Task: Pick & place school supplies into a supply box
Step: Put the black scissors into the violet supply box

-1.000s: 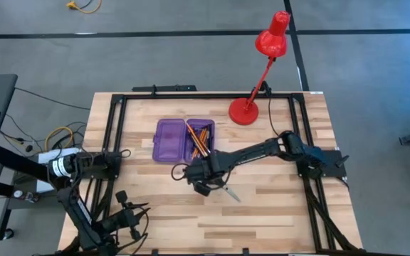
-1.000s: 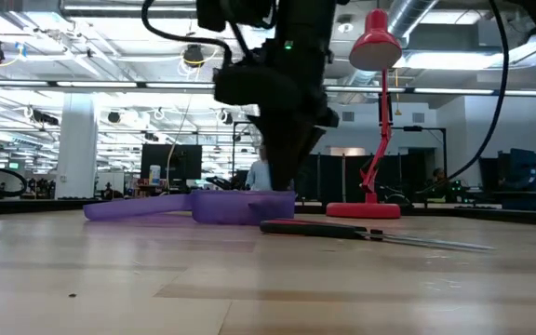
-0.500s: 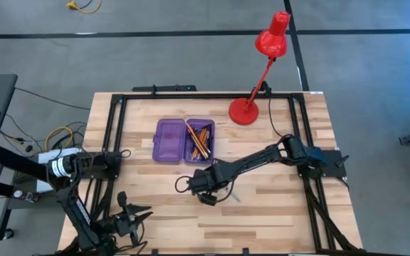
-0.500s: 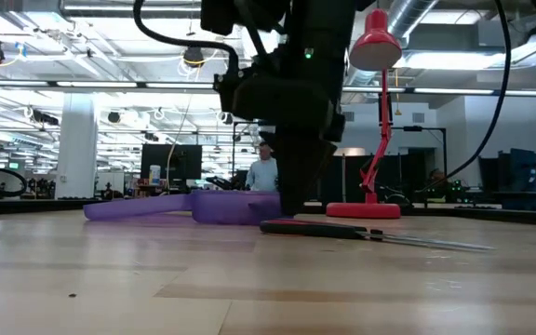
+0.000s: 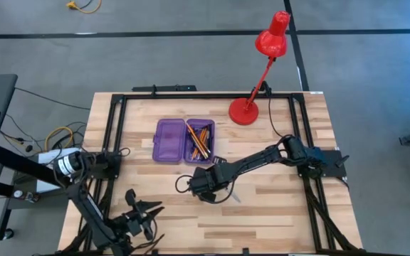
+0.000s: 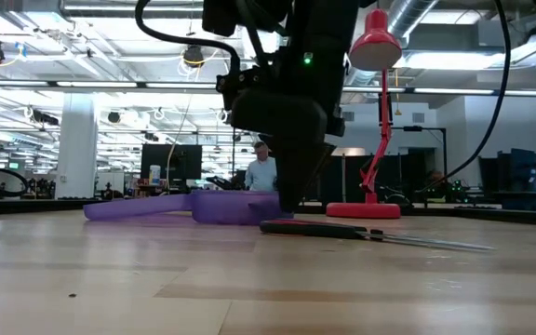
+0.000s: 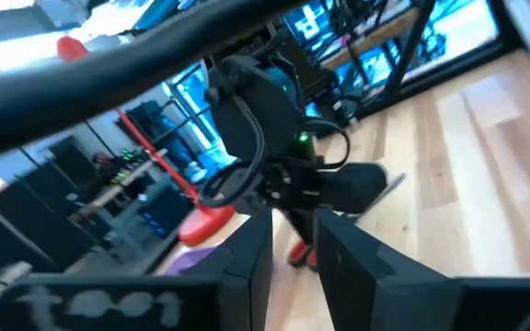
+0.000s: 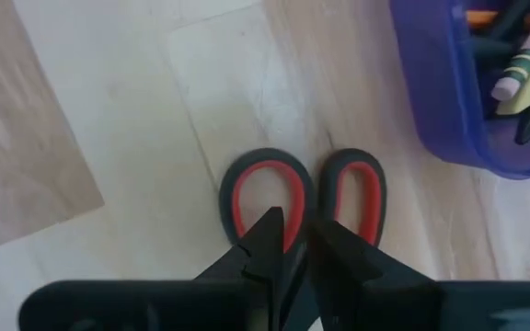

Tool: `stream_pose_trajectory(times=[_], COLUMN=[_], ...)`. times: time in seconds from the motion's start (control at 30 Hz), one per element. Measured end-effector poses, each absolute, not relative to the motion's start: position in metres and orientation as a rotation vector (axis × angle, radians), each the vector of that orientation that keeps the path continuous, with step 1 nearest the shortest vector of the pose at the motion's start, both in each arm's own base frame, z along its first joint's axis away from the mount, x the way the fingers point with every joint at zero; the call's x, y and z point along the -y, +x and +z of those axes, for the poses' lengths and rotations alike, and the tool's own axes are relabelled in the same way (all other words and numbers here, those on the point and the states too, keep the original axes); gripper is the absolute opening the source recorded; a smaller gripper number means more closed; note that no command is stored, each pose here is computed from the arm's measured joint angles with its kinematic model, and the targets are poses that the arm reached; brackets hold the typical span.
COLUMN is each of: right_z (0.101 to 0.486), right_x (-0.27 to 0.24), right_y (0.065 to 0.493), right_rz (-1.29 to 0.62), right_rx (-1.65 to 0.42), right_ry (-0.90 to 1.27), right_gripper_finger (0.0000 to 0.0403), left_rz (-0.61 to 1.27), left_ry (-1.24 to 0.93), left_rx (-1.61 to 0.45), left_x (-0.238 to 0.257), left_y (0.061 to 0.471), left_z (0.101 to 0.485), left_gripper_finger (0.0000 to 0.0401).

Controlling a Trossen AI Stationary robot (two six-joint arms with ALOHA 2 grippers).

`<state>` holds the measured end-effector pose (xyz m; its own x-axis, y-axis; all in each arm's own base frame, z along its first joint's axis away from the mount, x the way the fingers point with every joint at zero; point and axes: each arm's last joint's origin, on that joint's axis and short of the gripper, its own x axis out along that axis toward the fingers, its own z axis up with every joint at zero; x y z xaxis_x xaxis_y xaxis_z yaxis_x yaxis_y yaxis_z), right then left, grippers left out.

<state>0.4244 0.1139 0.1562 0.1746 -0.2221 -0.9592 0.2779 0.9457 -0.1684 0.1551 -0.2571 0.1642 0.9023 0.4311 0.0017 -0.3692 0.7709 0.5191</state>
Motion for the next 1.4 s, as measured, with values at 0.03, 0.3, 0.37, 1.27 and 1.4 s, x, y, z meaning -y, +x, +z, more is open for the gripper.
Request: stream_pose_trajectory(times=[0.03,0.3,0.37,1.27,1.4], right_z=[0.156,0.156,0.156,0.128,0.129], right_x=[-0.113,-0.109,-0.110,-0.090,-0.096], right_y=[0.425,0.426,0.427,0.413,0.409], right_rz=[-0.355,-0.361,-0.351,-0.389,-0.447], right_rx=[-1.350,-1.346,-1.344,-1.435,-1.428], right_ry=[0.050,0.061,0.071,0.298,0.290], right_gripper_finger=[0.0042,0.0042,0.0042,0.0042,0.0052], left_rz=[0.440,0.499,0.504,0.502,0.502], left_ry=[0.559,0.565,0.574,0.579,0.579], left_rx=[-0.127,-0.148,-0.152,-0.252,-0.252], left_x=[0.257,0.249,0.248,0.248,0.248], left_y=[0.157,0.174,0.175,0.174,0.174], left_z=[0.166,0.166,0.166,0.163,0.163], left_gripper_finger=[0.0073,0.0073,0.0073,0.0073,0.0073])
